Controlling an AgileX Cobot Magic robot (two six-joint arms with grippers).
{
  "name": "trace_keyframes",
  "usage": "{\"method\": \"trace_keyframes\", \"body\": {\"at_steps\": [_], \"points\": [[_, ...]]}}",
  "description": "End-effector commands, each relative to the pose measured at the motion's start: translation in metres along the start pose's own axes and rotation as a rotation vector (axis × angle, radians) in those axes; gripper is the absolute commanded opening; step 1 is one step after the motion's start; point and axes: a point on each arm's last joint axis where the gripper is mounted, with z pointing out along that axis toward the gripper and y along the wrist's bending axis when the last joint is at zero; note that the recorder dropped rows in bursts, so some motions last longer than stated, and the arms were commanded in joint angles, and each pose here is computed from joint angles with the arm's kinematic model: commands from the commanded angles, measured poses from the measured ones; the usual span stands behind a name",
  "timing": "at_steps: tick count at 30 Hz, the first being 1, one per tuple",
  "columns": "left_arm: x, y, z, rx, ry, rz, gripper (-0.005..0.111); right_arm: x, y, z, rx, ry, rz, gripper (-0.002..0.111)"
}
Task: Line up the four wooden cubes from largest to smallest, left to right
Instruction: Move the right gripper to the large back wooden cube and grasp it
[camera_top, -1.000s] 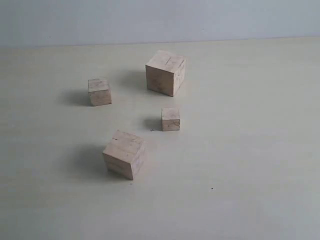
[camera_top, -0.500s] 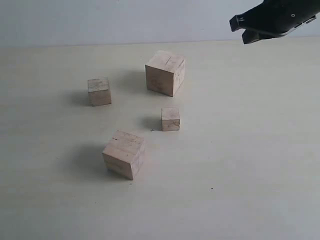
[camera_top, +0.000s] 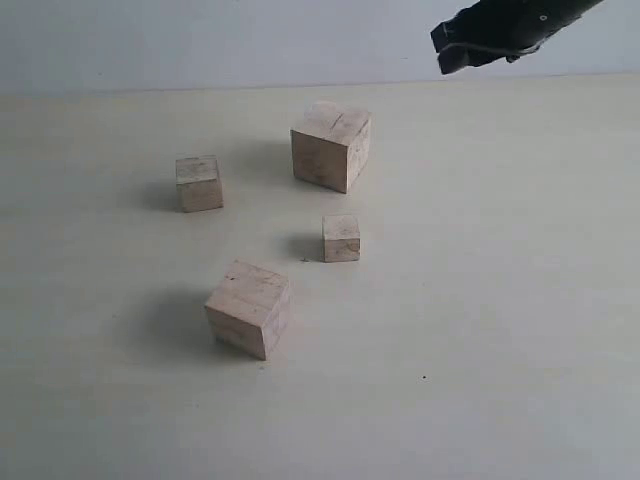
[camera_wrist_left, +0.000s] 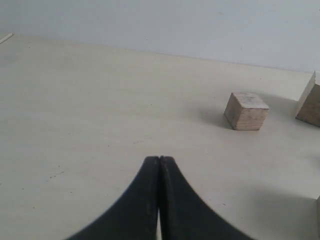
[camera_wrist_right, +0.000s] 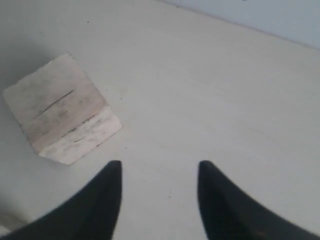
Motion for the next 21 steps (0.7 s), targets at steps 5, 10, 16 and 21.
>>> {"method": "trace_keyframes", "body": {"at_steps": [5,10,16,21], "points": [[0.0,0.0,0.0,0.005,-0.008,0.005,0.0,-0.033,0.004,0.014,-0.131,-0.087,-0.162,0.09],[0.0,0.0,0.0,0.005,-0.008,0.005,0.0,-0.034,0.016,0.021,-0.265,-0.131,-0.396,0.091],[0.0,0.0,0.0,0.005,-0.008,0.005,0.0,-0.035,0.031,0.033,-0.363,-0.218,-0.505,0.091],[0.0,0.0,0.0,0.005,-0.008,0.005,0.0,-0.028,0.039,0.056,-0.411,-0.233,-0.546,0.091]]}}
